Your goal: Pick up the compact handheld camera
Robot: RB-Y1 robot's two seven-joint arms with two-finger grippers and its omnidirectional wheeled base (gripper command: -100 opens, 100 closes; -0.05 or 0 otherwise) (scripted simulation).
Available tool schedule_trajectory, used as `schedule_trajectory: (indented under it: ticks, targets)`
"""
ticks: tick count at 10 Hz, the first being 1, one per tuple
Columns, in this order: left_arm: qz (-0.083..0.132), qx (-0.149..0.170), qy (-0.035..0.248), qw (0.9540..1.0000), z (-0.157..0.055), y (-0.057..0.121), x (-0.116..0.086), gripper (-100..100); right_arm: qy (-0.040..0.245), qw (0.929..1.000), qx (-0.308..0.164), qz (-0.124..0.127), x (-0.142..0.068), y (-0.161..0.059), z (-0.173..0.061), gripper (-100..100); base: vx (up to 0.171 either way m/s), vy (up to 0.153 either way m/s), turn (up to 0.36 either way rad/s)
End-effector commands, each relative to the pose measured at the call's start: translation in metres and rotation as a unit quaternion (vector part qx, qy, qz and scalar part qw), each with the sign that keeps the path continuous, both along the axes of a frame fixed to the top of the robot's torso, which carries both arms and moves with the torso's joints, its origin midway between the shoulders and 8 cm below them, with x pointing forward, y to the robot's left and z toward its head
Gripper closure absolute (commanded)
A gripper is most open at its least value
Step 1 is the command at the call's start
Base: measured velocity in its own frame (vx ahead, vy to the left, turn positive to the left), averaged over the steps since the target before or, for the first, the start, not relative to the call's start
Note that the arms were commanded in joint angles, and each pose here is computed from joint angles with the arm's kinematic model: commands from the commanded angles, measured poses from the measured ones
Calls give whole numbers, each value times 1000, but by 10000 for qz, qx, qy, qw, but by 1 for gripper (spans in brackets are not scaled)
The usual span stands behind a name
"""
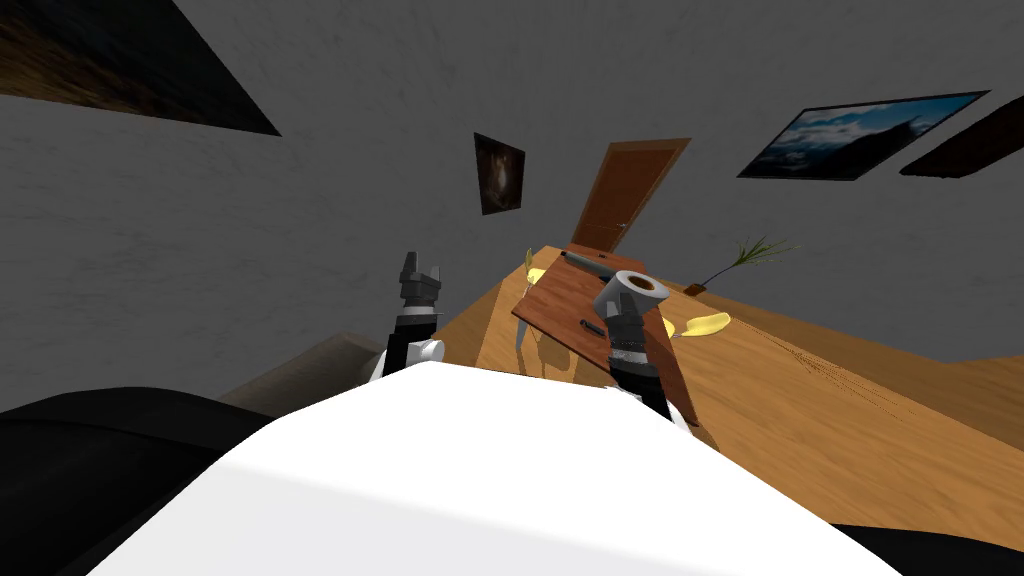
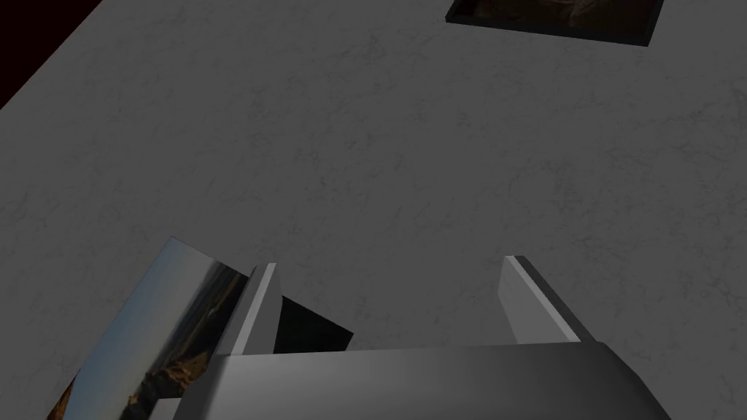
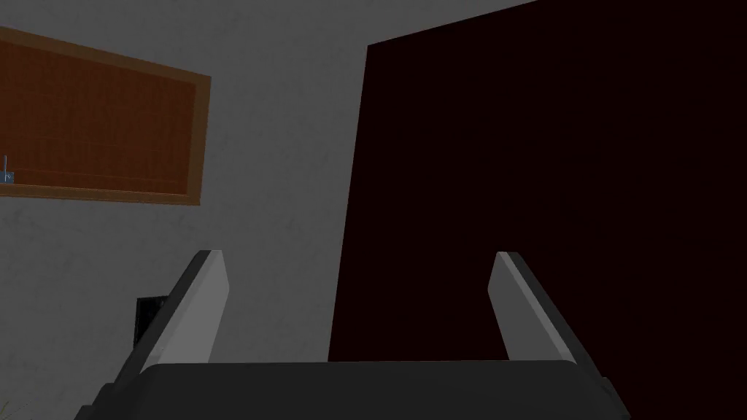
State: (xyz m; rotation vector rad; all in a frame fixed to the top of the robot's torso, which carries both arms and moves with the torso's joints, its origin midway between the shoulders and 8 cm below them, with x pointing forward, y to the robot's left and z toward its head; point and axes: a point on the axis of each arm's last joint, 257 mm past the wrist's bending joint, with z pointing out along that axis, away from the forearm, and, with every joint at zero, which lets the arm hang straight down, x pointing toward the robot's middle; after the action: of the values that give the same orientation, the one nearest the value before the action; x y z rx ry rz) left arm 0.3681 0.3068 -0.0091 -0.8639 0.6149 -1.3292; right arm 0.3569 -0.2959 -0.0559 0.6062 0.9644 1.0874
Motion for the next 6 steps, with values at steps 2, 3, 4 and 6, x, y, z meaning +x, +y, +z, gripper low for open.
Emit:
schedule_trajectory:
  ticks: [2, 3, 4, 6]
  targets:
    - [0, 0, 0, 10000, 0, 0, 0, 0, 250, 9991, -351, 40, 2, -2, -19, -100, -48, 47, 70]
    - [0, 0, 0, 10000, 0, 0, 0, 0, 475, 9967, -647, 72, 2, -3, -38, -100, -52, 56, 111]
    - [0, 0, 0, 10000, 0, 0, 0, 0, 708, 9931, -926, 97, 2, -4, -58, -100, -79, 107, 198]
    - [0, 0, 0, 10000, 0, 0, 0, 0, 961, 9873, -1258, 157, 0, -6, -80, -100, -66, 94, 128]
